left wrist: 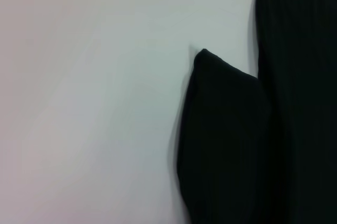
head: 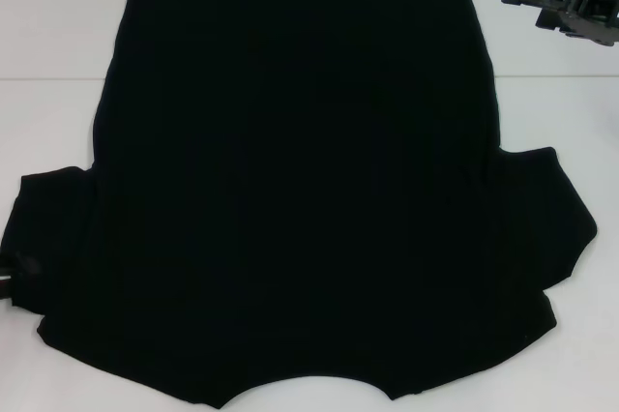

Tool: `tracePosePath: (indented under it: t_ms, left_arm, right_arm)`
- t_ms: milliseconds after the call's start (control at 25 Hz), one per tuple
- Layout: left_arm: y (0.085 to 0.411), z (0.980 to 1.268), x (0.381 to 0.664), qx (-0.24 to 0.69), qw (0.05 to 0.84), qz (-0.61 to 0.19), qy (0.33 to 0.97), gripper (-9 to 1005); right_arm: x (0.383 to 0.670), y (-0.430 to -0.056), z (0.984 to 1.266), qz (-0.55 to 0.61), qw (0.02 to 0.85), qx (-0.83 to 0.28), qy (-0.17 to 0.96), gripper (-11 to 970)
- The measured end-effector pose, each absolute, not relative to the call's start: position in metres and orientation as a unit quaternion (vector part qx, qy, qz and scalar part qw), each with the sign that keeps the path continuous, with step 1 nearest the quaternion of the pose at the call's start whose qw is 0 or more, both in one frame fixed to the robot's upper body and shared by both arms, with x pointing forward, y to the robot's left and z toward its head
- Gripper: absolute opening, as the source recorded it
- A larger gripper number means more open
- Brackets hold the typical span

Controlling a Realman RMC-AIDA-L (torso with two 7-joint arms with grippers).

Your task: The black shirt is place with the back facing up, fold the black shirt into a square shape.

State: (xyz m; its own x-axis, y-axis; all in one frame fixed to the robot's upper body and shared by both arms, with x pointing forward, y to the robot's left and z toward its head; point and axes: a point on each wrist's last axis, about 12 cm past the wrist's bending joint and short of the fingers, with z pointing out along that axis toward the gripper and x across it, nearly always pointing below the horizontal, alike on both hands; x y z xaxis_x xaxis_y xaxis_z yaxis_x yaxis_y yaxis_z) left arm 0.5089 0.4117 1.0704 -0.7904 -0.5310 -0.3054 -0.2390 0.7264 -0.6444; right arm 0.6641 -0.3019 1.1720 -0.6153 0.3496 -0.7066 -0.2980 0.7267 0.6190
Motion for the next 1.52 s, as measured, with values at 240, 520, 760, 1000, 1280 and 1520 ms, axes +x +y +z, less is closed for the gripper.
tracePosePath:
  t_ms: [240, 520, 760, 1000, 1280, 1520]
  left_arm:
    - [0.409, 1.071, 0.512, -0.206, 0.240, -0.298, 0.901, 428]
    - [0.408, 1.071, 0.513, -0.203, 0.239, -0.296, 0.902, 204]
    - [0.408, 1.072, 0.513, -0.202, 0.239, -0.296, 0.903, 93]
    - [0.415, 1.080, 0.515, -0.195, 0.254, -0.281, 0.905, 0]
    - [0.431, 1.089, 0.516, -0.212, 0.267, -0.247, 0.907, 1]
    - [0.441, 1.093, 0.518, -0.227, 0.272, -0.216, 0.910, 0]
  right_arm:
    - [0.664, -0.302, 1.172, 0.372, 0.439, 0.017, 0.818, 877]
    - [0.662, -0.306, 1.172, 0.374, 0.441, 0.024, 0.816, 877]
    - [0.661, -0.308, 1.170, 0.373, 0.441, 0.026, 0.816, 878]
    - [0.661, -0.309, 1.170, 0.373, 0.440, 0.027, 0.816, 878]
    - [0.661, -0.310, 1.170, 0.374, 0.442, 0.031, 0.815, 878]
    - [0.661, -0.310, 1.170, 0.374, 0.443, 0.031, 0.814, 877]
